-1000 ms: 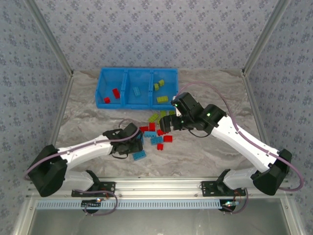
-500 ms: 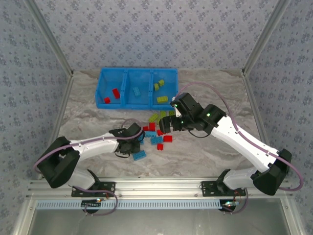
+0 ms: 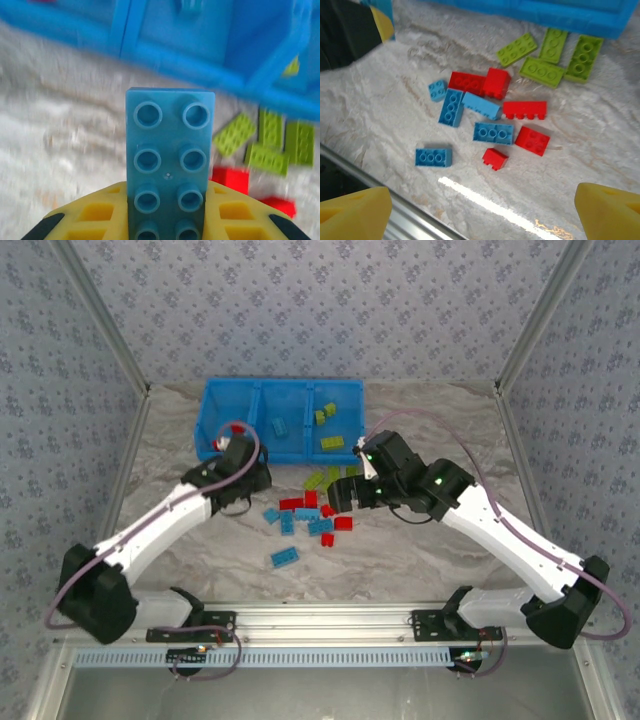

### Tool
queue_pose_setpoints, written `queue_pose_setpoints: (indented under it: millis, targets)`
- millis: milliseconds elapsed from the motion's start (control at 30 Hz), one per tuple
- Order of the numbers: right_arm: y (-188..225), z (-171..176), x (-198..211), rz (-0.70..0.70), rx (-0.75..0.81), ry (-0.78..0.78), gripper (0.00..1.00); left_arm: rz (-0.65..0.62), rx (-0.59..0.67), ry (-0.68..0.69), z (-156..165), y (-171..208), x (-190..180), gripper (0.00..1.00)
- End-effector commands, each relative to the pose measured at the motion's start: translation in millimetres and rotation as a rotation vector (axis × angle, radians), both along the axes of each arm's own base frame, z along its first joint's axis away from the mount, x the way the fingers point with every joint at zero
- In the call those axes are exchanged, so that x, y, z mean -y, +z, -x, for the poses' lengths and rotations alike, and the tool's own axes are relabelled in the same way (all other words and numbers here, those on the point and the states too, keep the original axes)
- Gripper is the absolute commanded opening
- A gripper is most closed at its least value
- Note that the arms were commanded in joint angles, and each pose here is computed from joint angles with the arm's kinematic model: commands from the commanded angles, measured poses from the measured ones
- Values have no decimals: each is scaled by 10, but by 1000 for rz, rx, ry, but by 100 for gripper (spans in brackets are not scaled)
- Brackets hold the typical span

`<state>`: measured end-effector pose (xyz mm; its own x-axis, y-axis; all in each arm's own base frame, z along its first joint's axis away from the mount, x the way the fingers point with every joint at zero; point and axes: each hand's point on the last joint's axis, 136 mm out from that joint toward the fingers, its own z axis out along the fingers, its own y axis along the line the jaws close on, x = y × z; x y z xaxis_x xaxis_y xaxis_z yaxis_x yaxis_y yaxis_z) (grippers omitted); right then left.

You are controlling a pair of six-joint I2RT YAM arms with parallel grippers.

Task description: Sort the legos into containers by color

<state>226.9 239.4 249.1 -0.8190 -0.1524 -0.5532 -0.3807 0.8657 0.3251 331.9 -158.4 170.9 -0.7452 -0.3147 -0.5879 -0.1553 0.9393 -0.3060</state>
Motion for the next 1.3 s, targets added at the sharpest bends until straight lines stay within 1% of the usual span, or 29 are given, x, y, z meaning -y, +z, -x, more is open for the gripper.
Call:
queue_pose_setpoints:
  millis: [0, 100, 167, 300, 367, 433, 567, 667, 733, 833, 967, 1067, 1133, 1200, 1267]
  targets:
    - [67, -66, 172, 18, 45, -86, 97, -16, 67, -29, -532, 128, 69, 17]
    - [66, -40, 226, 16, 47, -102, 97, -47, 43, -44, -994, 58, 138, 18]
    - [69, -19, 263, 12, 49, -113, 97, -79, 16, -69, -1232, -25, 211, 19]
    - [75, 15, 345, 1, 59, -144, 97, -74, -4, -81, -1639, -142, 319, 26]
    - [80, 33, 376, -8, 60, -155, 97, -104, -1, -70, -1786, -169, 318, 33]
    - [73, 45, 399, -13, 64, -165, 97, -121, -6, -70, -1883, -179, 332, 36]
    - [52, 46, 466, 8, 67, -184, 97, -88, 7, -90, -1933, -29, 414, 44]
    - [52, 34, 481, 11, 70, -192, 98, -50, 31, -103, -1829, 159, 433, 49]
    - [67, 15, 469, 3, 76, -195, 98, -24, 42, -112, -1704, 281, 425, 50]
    - [-86, -1, 471, 23, 53, -200, 99, 26, 57, -118, -1450, 453, 398, 50]
    - [-167, -54, 468, 41, 32, -217, 99, 69, 80, -165, -877, 595, 524, 50]
    - [-223, -113, 537, 45, 14, -280, 99, 47, 50, -198, -424, 467, 729, 50]
    - [-244, -137, 543, 27, 5, -288, 99, 40, 3, -231, -182, 282, 902, 50]
    - [-263, -127, 497, 3, -5, -265, 98, 49, -32, -242, -58, 87, 1029, 50]
    - [-291, -115, 463, -10, -13, -246, 98, 54, -70, -241, -24, -122, 1122, 50]
